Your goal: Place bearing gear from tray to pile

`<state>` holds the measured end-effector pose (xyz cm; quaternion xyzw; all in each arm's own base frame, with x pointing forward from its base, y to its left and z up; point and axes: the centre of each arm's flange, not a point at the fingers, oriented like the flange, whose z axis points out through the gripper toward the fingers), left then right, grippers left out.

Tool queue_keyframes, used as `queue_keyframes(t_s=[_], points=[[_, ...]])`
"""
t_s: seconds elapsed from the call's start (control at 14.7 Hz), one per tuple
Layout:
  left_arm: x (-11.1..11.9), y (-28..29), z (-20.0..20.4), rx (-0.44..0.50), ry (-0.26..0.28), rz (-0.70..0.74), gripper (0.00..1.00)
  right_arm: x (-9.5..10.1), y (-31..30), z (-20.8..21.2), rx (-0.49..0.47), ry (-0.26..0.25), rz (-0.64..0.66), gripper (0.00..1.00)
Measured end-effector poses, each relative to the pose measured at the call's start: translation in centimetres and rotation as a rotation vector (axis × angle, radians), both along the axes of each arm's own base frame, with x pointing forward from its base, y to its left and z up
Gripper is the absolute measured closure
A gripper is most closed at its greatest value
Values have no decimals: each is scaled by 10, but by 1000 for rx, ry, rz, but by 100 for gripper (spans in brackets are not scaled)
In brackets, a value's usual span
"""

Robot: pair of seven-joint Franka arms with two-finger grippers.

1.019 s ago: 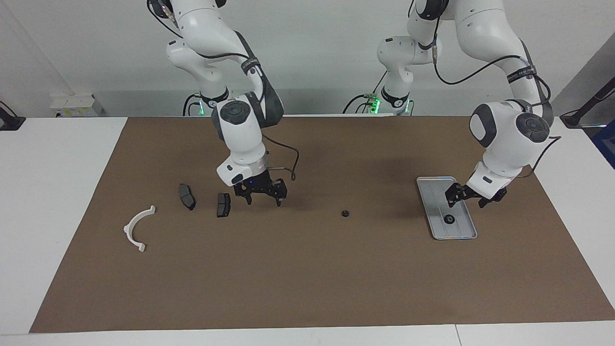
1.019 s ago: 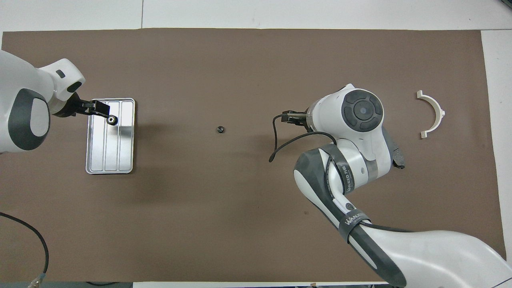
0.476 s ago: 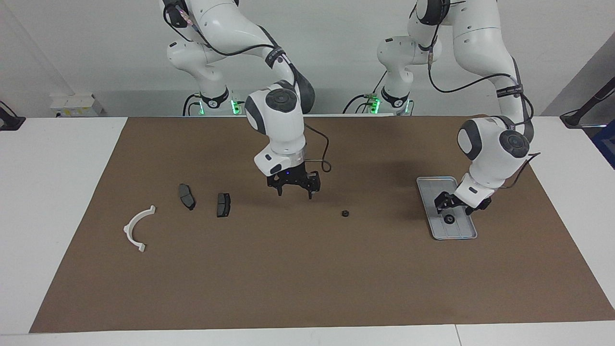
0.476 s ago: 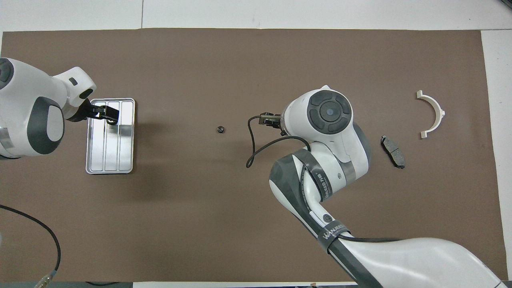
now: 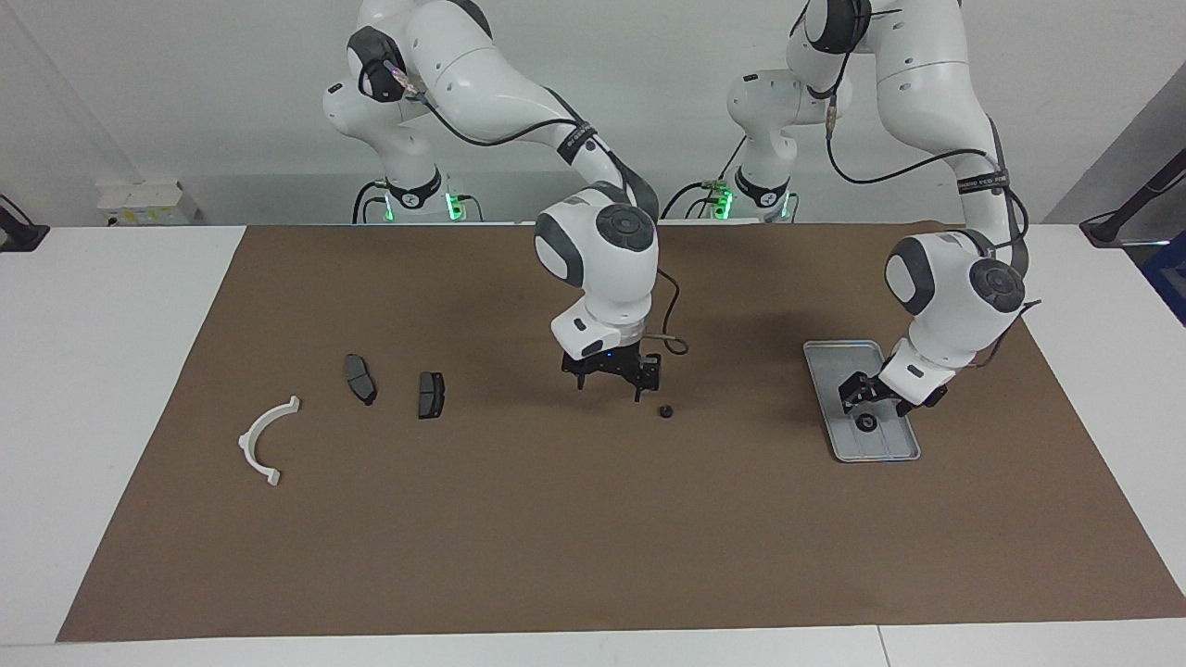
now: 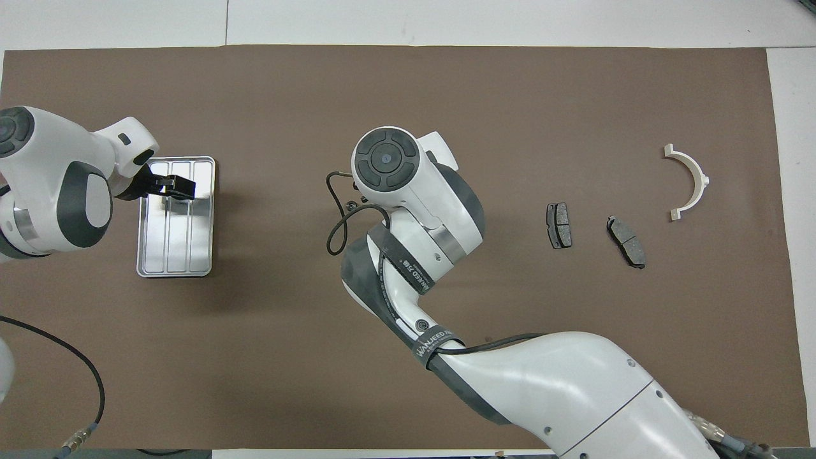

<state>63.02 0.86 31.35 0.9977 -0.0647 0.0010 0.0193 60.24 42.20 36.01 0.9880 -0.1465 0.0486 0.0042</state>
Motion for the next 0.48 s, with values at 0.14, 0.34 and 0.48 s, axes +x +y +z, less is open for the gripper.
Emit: queue_keyframes(t_s=[0.14,0.34,0.48], points=[[1,1,-2,0,-7,2,3,-2,18,2,4,-3,0,0],[3,1,-8,-1,-19,4,0,-4,35,5,17,-17,8,0],[4,1,-10,-1,-20,3,0,-4,43,6,24,-24,15,0]])
